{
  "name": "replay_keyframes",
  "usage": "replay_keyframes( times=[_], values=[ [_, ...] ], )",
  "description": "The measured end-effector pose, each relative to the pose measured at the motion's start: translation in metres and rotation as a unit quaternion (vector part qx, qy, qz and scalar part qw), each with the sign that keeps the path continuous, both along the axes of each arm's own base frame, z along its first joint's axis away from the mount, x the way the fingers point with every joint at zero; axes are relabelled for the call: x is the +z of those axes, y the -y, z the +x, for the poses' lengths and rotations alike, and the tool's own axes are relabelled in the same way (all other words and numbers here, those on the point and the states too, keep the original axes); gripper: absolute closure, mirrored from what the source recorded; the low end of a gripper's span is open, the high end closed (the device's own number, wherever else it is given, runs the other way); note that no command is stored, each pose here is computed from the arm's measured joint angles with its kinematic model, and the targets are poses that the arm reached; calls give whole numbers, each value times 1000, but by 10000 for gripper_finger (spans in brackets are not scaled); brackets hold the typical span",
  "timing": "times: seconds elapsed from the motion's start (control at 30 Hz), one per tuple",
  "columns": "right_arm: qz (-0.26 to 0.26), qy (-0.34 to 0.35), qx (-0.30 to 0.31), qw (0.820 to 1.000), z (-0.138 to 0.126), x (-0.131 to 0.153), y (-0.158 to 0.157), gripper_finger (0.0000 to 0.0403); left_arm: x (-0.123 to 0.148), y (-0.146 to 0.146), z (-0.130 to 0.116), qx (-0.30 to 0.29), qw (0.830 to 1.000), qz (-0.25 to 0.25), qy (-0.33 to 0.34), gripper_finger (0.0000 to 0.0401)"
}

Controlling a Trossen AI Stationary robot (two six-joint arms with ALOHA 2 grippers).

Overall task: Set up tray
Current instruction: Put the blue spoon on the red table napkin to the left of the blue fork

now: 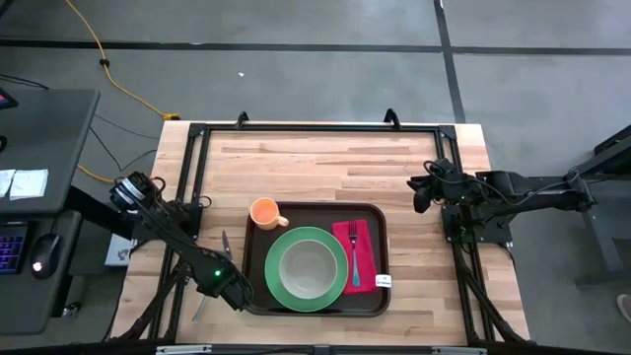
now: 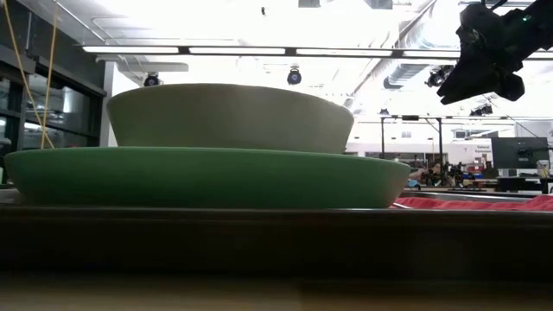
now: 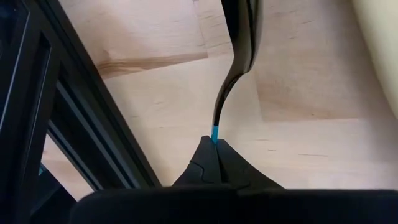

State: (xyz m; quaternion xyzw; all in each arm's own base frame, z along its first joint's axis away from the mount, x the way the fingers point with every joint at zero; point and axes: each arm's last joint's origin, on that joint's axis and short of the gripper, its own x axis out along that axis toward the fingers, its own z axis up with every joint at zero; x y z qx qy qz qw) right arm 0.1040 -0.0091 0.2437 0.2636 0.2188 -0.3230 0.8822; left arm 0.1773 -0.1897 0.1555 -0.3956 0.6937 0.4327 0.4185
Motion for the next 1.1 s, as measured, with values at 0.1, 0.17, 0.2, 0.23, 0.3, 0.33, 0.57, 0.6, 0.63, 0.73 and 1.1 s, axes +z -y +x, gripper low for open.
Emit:
replay_keyframes(
  times=[0.1, 0.17, 0.2, 0.23, 0.3, 0.33, 0.57, 0.6, 0.63, 0.73, 1.1],
  values=[
    [0, 0, 0, 1000, 0, 0, 0, 318, 0, 0, 0, -3, 1000, -1, 4, 397],
    [0, 0, 0, 1000, 0, 0, 0, 318, 2, 0, 0, -4, 1000, -4, 9, 396],
    [0, 0, 0, 1000, 0, 0, 0, 318, 3, 0, 1, -4, 1000, -7, 12, 396],
    [0, 0, 0, 1000, 0, 0, 0, 318, 3, 0, 2, -1, 1000, -11, 17, 397],
    [0, 0, 0, 1000, 0, 0, 0, 318, 6, -2, 4, 0, 1000, -13, 25, 397],
    [-1, 1, -1, 1000, 0, 0, 0, 318, 8, -3, 4, -1, 999, -11, 31, 397],
    [-1, 1, -2, 1000, 0, 0, 0, 318, 20, -14, 10, 6, 997, -6, 73, 397],
    [-1, 1, -2, 1000, 0, 0, 0, 318, 21, -14, 11, 7, 997, -4, 74, 397],
    [-1, 1, -1, 1000, 0, 0, 0, 318, 23, -15, 12, 6, 997, -2, 72, 396],
    [-3, -1, 0, 1000, 0, 0, 0, 318, 32, -14, 14, 5, 998, 1, 69, 397],
    [-15, -1, -25, 1000, -1, 0, 3, 318, 79, -12, 16, -7, 999, 33, 39, 397]
  ],
)
